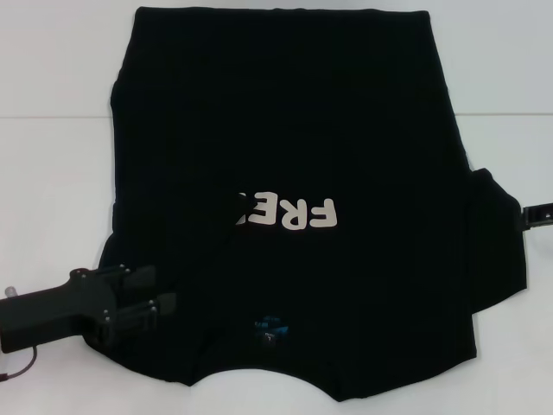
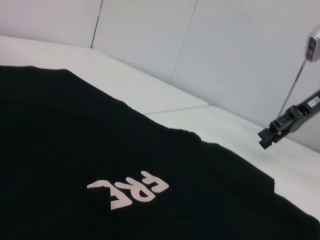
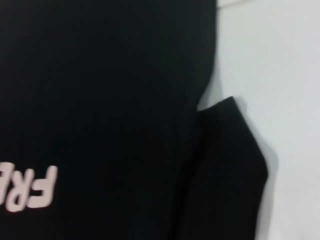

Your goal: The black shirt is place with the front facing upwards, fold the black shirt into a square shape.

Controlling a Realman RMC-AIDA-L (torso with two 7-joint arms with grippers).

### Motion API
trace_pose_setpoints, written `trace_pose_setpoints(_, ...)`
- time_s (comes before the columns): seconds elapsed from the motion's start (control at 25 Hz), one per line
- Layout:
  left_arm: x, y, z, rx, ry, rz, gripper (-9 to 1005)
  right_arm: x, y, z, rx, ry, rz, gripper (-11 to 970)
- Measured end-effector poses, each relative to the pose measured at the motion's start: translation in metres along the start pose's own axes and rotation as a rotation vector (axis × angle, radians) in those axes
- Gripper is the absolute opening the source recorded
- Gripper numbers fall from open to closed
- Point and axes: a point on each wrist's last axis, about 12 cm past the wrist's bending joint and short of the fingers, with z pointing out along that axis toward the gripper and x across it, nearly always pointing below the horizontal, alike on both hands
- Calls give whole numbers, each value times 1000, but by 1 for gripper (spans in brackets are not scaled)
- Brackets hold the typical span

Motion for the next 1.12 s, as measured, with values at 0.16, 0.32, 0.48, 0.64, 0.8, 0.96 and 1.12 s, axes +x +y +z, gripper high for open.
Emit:
trace_pose_setpoints(0.16, 2, 1, -6, -33, -19, 18, 743, 2, 3, 15, 7, 20, 3, 940)
trace_pose_setpoints(0.32, 2, 3, -10, -56, -45, 19, 750, 3, 6, 26, 10, 34, -4, 940)
trace_pose_setpoints(0.48, 2, 3, -11, -58, -48, 20, 756, 2, 8, 32, 25, 30, -16, 940)
trace_pose_setpoints(0.64, 2, 4, -10, -65, -46, 22, 762, 4, 10, 40, 33, 40, -23, 940)
trace_pose_setpoints(0.8, 3, 4, -10, -68, -46, 21, 829, 4, 13, 46, 39, 43, -31, 940)
trace_pose_setpoints(0.96, 2, 4, -10, -68, -46, 23, 864, 5, 15, 49, 40, 35, -36, 940)
trace_pose_setpoints(1.12, 2, 4, -9, -65, -43, 25, 864, 5, 17, 52, 37, 37, -44, 941)
